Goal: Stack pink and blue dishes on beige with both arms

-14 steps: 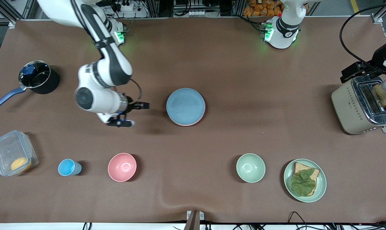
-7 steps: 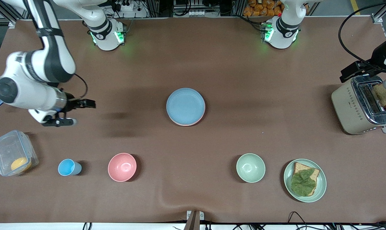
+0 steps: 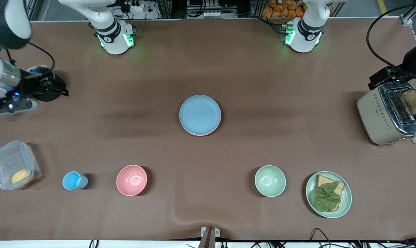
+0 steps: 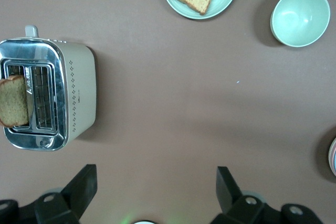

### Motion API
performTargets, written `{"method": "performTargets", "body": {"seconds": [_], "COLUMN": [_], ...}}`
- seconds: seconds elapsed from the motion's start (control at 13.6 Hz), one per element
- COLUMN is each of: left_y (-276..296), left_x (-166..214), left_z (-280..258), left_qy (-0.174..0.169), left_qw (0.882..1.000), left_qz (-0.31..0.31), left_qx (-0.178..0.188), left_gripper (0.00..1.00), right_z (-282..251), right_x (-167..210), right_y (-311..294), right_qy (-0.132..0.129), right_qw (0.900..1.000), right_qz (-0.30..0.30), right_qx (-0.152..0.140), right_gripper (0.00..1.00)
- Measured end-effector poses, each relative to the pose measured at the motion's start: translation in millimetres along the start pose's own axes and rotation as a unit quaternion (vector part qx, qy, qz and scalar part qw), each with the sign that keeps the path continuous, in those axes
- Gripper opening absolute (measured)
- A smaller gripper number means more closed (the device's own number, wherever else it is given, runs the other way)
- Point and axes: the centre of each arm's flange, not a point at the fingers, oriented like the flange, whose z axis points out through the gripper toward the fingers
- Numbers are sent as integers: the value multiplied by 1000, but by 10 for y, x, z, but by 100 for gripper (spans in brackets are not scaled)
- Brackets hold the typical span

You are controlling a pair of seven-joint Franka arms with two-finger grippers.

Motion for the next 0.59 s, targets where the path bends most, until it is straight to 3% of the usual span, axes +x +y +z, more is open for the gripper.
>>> {"method": "performTargets", "body": {"seconds": [0.29,0.59], "left_y": [60,157], "left_x": [89,84], "left_z": [-21,-27], "left_qy": [4,1], "left_qw": [1000,1000], "left_qz": [5,14], "left_qx": [-2,-19], "left_gripper": [100,100], "right_z": [-668,-784], "right_x": [-109,-123], "right_y": [80,55], "right_qy": [43,53], "right_qw": [999,997], "right_qz": [-24,51], "right_qx": [-11,-10], "right_gripper": [100,100]}}
